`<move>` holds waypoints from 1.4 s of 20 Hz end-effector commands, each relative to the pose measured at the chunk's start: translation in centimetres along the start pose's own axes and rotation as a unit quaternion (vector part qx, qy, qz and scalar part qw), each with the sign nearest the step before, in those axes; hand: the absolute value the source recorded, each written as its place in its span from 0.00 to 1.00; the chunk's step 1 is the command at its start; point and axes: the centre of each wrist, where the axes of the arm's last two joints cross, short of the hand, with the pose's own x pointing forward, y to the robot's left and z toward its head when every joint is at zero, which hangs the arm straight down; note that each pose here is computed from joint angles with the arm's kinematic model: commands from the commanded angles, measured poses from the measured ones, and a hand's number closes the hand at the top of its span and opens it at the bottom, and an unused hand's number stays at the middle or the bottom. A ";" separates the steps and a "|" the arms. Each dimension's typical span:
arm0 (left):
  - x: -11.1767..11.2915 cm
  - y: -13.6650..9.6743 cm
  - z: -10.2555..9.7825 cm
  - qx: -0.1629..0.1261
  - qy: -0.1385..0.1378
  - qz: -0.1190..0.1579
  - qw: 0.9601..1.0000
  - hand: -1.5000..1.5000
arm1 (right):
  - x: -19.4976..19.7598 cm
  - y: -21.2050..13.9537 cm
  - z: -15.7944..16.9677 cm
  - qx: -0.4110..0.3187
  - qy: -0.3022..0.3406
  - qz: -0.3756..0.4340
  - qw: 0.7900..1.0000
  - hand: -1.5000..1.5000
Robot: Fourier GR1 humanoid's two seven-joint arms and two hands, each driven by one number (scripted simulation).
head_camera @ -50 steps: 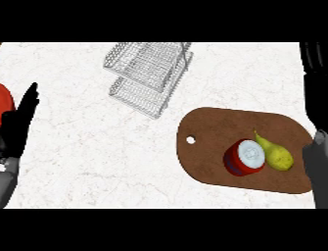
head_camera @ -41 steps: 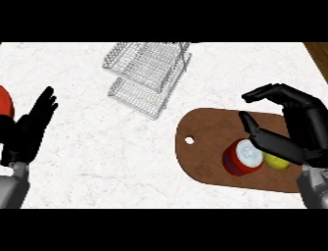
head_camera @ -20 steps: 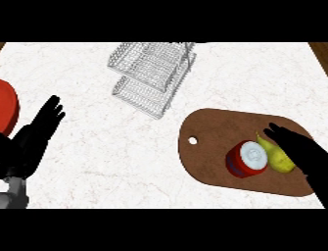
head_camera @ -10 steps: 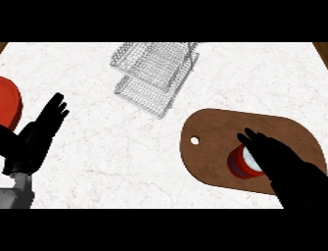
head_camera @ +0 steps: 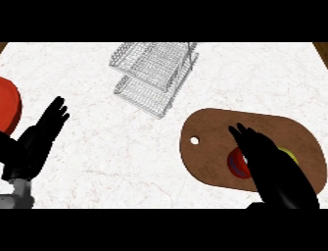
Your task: Pick the can from the cutting board and place it in the tiered basket
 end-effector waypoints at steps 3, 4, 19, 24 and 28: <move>-0.3 0.5 -0.6 0.003 -0.003 0.002 1.000 0.50 | -1.6 4.2 -1.2 -0.017 0.018 0.018 1.000 0.00; 0.7 -2.5 -0.6 -0.004 0.001 -0.002 1.000 0.50 | -2.0 4.4 -1.9 -0.029 0.017 0.014 0.999 0.00; -0.1 1.8 0.0 0.003 -0.007 -0.006 1.000 0.50 | -3.1 4.7 -4.8 0.059 0.038 0.034 0.997 1.00; -0.4 -0.7 -1.6 0.009 -0.004 -0.006 1.000 0.50 | -2.9 4.4 -4.9 0.034 0.013 0.100 0.994 1.00; -0.1 0.0 0.4 0.010 0.008 0.010 1.000 0.50 | -2.8 6.5 -4.0 0.018 -0.005 0.118 0.993 1.00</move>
